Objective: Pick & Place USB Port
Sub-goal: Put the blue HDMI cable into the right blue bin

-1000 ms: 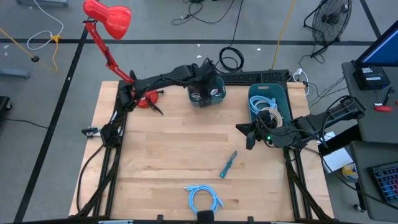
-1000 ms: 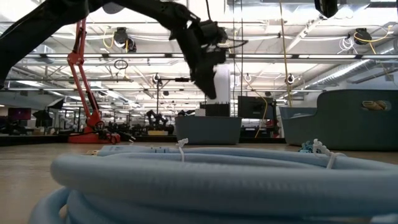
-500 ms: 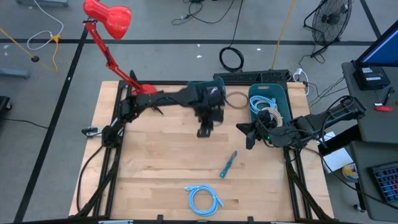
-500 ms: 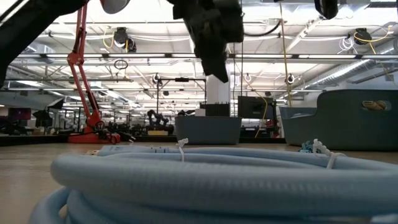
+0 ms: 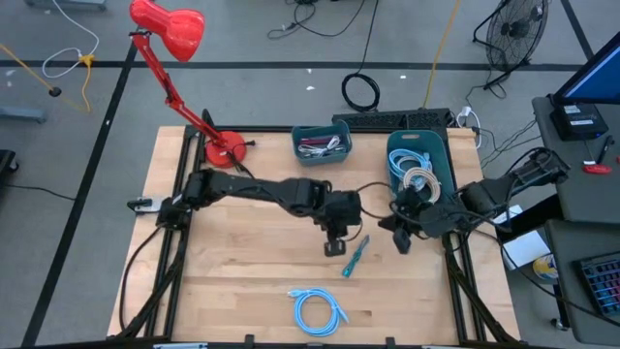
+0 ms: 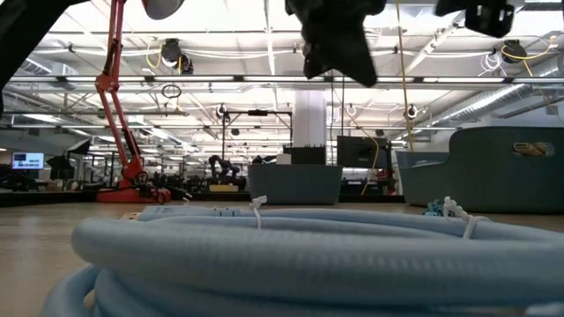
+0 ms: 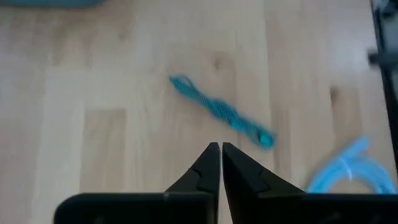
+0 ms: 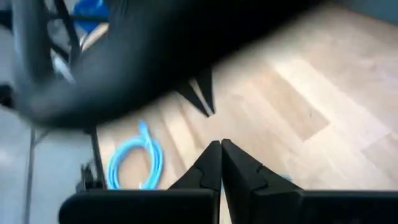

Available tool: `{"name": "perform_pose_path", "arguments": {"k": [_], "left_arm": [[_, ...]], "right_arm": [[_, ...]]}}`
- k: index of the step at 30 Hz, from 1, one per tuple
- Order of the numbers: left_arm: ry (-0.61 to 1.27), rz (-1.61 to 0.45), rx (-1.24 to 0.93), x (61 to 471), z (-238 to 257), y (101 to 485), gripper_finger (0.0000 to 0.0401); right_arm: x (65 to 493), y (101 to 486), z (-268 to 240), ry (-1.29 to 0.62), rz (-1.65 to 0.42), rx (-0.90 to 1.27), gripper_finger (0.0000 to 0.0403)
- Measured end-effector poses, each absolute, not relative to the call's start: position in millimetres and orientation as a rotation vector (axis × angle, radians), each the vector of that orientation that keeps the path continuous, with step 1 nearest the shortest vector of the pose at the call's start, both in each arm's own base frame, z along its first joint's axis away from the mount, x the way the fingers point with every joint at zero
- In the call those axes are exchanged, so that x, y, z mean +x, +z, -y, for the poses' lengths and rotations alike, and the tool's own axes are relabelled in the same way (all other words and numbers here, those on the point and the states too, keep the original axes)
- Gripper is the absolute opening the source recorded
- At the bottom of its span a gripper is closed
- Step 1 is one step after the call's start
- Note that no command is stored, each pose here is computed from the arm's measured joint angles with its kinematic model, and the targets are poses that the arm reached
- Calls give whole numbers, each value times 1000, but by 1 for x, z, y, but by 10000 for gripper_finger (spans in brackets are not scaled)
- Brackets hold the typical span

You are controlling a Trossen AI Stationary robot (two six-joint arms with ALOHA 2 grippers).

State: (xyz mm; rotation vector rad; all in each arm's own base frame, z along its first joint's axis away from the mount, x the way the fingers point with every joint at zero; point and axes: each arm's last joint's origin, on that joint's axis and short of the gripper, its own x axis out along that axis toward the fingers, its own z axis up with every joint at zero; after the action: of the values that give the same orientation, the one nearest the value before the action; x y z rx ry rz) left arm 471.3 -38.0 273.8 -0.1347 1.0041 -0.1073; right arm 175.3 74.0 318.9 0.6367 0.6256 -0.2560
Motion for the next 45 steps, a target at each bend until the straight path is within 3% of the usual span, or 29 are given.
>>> {"name": "perform_pose_path", "arguments": {"k": [11, 22, 31, 37, 45], "left_arm": [[-72, -863, -425, 486, 80, 275, 26], [-134, -937, -338, 465, 152, 268, 26], [-43, -1014, -167, 443, 184, 260, 29], [7, -1099, -99, 436, 187, 248, 88], [-67, -1243, -50, 442, 194, 204, 181]], "right_arm": [[130, 331, -96, -10, -668, 590, 0], [110, 324, -116, 53, -747, 512, 0], [106, 321, -125, 71, -750, 479, 0], [107, 321, -126, 58, -746, 491, 0], [107, 320, -126, 50, -744, 497, 0]]}}
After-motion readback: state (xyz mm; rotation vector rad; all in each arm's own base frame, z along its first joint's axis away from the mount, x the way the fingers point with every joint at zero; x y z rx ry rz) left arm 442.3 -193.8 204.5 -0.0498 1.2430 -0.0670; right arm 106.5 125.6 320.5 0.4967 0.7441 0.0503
